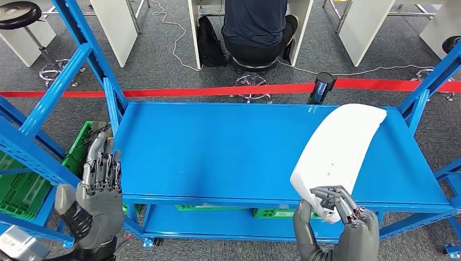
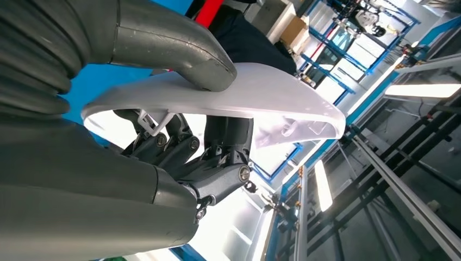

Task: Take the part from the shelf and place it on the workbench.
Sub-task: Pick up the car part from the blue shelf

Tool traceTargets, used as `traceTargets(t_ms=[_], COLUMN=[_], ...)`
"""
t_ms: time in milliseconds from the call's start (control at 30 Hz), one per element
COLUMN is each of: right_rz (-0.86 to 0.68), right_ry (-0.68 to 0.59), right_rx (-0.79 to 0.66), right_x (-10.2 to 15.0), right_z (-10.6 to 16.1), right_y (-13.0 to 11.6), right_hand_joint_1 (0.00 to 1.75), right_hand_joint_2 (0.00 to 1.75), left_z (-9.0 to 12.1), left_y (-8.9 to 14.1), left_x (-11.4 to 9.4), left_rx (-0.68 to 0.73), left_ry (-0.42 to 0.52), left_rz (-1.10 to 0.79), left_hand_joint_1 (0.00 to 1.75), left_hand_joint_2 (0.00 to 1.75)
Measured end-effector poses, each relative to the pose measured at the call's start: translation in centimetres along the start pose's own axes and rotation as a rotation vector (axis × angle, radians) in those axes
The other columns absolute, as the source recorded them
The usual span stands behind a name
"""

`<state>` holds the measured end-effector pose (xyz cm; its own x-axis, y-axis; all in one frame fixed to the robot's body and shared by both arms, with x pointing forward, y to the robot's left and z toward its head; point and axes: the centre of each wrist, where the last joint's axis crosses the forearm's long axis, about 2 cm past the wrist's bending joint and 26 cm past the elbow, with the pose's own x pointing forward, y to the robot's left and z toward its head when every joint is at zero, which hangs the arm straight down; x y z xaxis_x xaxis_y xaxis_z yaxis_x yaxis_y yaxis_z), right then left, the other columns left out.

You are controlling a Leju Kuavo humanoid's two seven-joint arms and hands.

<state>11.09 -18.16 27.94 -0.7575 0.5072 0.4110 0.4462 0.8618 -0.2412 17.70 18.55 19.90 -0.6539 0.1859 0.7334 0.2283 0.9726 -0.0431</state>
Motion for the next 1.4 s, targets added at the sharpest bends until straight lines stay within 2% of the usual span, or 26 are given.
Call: traceTargets(t_ms=[1400], right_rz=[0.022], right_ry=[0.047], right_rx=[0.035], right_x=[0.04], right_z=[0.31], right_y=[-0.26], right_hand_joint_1=[1.75], right_hand_joint_2=[1.75], left_z=[0.24], left_y=[-0.25], left_x=[0.63], left_rx=[-0.041], left_ry=[-0.006], left_rz=[0.024], left_hand_joint_1=[0.00], left_hand_joint_2=[0.00])
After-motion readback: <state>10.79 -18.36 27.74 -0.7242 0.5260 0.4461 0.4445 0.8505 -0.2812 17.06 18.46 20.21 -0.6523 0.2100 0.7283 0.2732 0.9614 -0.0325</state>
